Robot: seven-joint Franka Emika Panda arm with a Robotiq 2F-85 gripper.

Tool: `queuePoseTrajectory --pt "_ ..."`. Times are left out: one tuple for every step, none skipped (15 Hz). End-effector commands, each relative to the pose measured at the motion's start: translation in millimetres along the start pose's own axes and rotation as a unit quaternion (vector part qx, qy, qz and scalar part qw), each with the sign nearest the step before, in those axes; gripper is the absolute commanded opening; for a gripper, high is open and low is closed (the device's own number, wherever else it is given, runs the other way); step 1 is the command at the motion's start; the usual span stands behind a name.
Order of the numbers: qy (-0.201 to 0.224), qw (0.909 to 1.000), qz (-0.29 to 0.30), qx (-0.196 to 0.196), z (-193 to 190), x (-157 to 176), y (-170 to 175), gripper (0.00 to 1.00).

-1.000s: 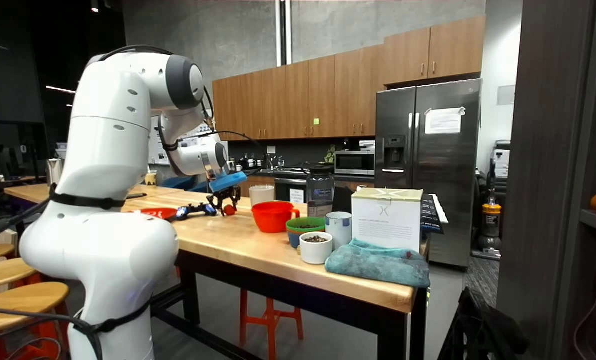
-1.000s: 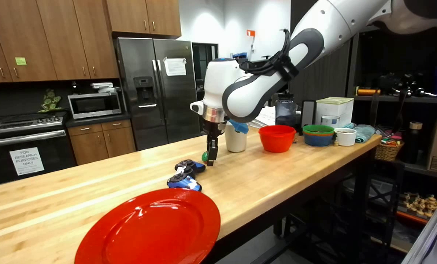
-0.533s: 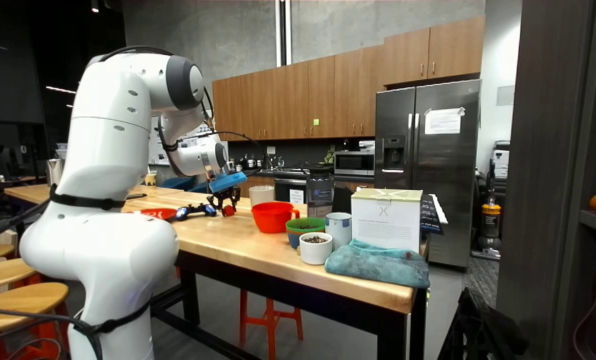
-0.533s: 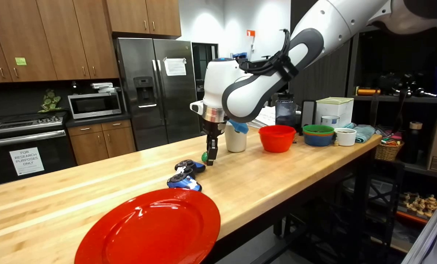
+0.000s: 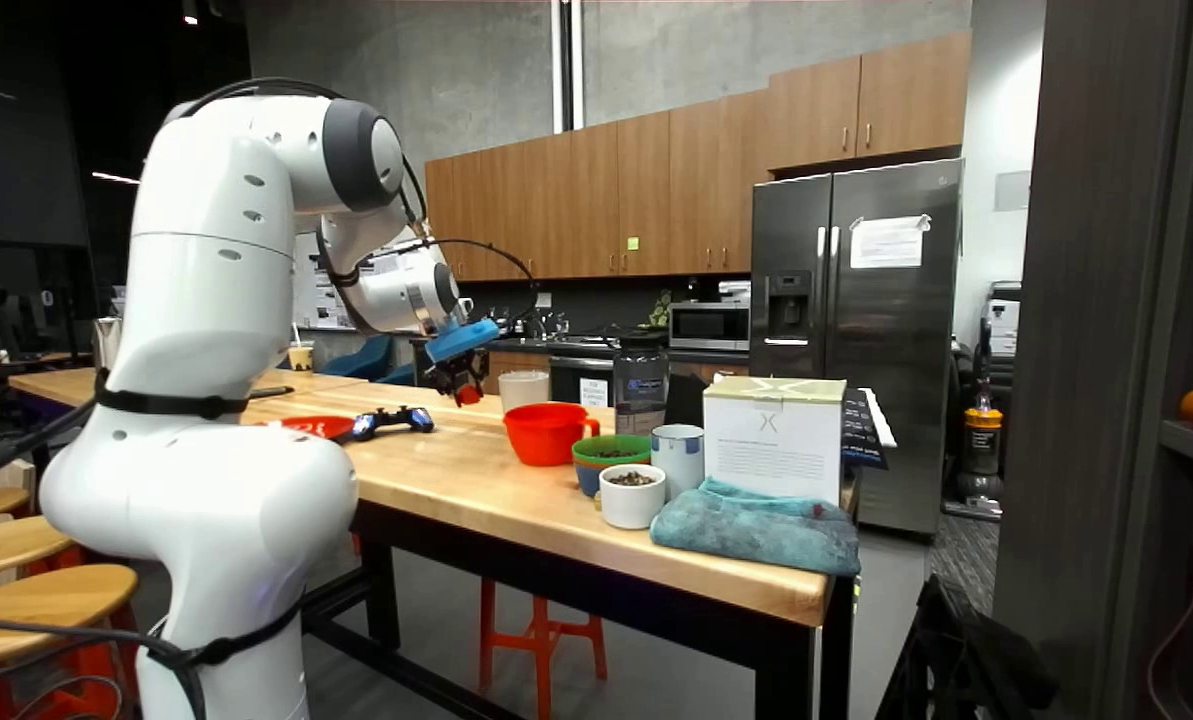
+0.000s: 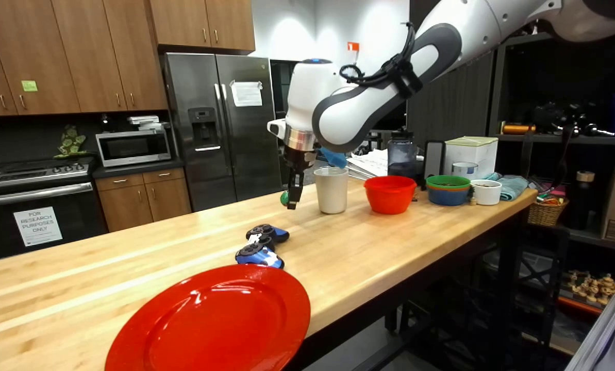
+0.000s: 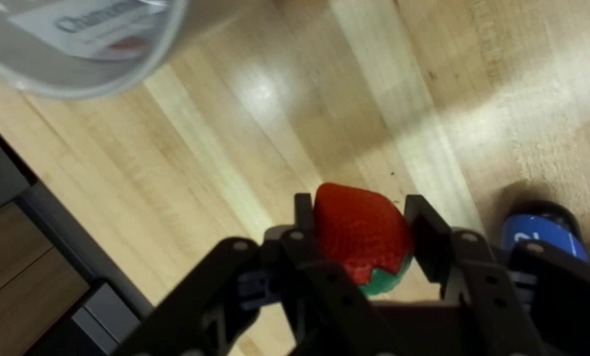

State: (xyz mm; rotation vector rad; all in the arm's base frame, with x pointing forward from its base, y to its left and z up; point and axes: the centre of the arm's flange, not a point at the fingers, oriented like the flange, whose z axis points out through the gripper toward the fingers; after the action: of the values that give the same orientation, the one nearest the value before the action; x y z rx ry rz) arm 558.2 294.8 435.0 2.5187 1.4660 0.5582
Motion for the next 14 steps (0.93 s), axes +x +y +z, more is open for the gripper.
queuePoseTrajectory --pt "-0.014 0.999 0.006 -0.041 -40.7 -5.3 22.8 0.23" --pt "-0.021 0.9984 0.005 -0.052 -48.8 -7.3 28.7 0.23" --pt "-0.027 0.9977 0.006 -0.062 -55.7 -9.8 33.6 0.23" --pt "-0.034 0.9966 0.009 -0.074 -62.4 -12.9 38.1 0.23" --pt "-0.04 0.9953 0.014 -0.087 -67.9 -15.8 42.1 0.23" --pt "-0.046 0.9935 0.02 -0.102 -72.2 -18.4 46.0 0.23" --pt "-0.052 0.9909 0.027 -0.121 -76.3 -22.5 50.5 0.23" --pt "-0.057 0.9878 0.033 -0.141 -80.0 -25.7 54.6 0.23" --pt "-0.061 0.9845 0.04 -0.16 -83.5 -28.6 58.6 0.23" --pt "-0.065 0.9815 0.045 -0.174 -86.6 -31.0 62.0 0.23" --pt "-0.069 0.9783 0.051 -0.188 -89.0 -33.7 64.7 0.23" --pt "-0.075 0.9758 0.056 -0.197 -91.0 -36.4 67.1 0.23" --pt "-0.082 0.9732 0.06 -0.206 -92.4 -38.8 68.7 0.23" --pt "-0.093 0.9699 0.062 -0.216 -94.8 -42.3 70.2 0.23"
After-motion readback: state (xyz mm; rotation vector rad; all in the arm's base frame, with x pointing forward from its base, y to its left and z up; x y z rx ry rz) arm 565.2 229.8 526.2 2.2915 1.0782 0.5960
